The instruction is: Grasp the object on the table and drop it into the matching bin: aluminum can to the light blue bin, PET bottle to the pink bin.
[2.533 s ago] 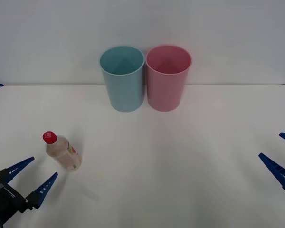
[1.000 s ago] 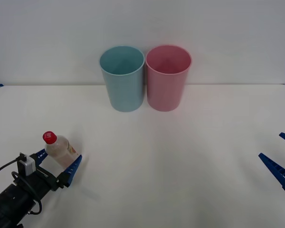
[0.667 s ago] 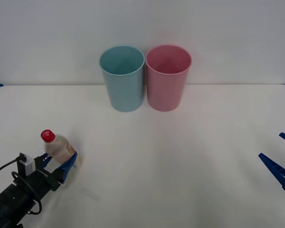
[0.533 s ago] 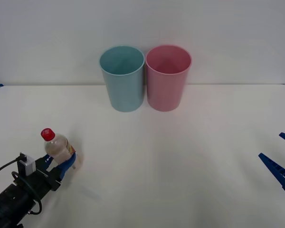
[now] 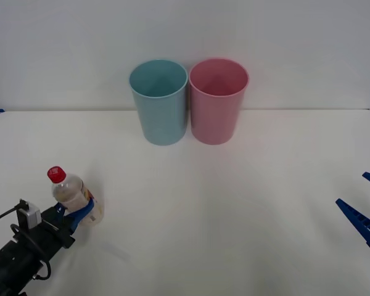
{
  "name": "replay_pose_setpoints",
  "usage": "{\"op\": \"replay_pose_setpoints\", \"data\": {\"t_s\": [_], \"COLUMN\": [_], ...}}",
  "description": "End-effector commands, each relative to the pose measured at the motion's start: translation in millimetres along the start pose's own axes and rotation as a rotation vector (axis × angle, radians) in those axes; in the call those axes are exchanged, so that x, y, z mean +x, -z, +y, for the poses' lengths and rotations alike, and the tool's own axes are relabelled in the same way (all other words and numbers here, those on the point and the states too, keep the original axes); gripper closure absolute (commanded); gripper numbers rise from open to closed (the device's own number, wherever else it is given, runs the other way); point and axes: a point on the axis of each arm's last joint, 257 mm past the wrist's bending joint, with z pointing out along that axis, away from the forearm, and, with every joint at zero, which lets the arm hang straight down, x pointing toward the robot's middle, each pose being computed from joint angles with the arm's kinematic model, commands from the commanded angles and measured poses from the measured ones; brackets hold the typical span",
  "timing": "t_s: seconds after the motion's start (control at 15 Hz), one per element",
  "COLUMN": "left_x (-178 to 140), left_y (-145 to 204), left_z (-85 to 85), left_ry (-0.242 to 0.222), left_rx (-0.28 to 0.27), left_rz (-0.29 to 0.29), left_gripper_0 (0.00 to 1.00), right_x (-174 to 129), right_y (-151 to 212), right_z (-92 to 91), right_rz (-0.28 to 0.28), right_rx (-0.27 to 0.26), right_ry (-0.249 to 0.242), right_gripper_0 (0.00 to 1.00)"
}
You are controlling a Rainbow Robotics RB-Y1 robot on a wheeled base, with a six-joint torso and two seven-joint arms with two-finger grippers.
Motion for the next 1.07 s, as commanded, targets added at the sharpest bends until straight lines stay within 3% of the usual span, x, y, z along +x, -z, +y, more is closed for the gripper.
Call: {"op": "replay_pose_setpoints", "data": {"t_s": [0.07, 0.47, 0.67, 0.87, 1.07], "left_x": [-27, -97, -141, -172, -204], "left_y": [4, 1, -22, -47, -70], "left_z": [-2.1, -12.0, -34.2, -49.9, -55.0], "left_ry": [0.031, 0.121, 0.155, 0.150, 0.146], "left_rx": [0.004, 0.049, 0.137, 0.204, 0.240], "left_rz": [-0.055, -0.165, -0.236, -0.291, -0.337], "left_gripper_0": [1.00, 1.00, 1.00, 1.00, 1.00], "right_x": [0, 0, 0, 0, 0], "right_y": [0, 0, 0, 0, 0], "right_z": [0.0, 0.0, 0.0, 0.0, 0.0], "right_rz": [0.000, 0.000, 0.000, 0.000, 0.000], "right_rx": [0.000, 0.000, 0.000, 0.000, 0.000], "right_ry": [0.000, 0.000, 0.000, 0.000, 0.000], "right_gripper_0": [0.00, 0.00, 0.00, 0.00, 0.00]}}
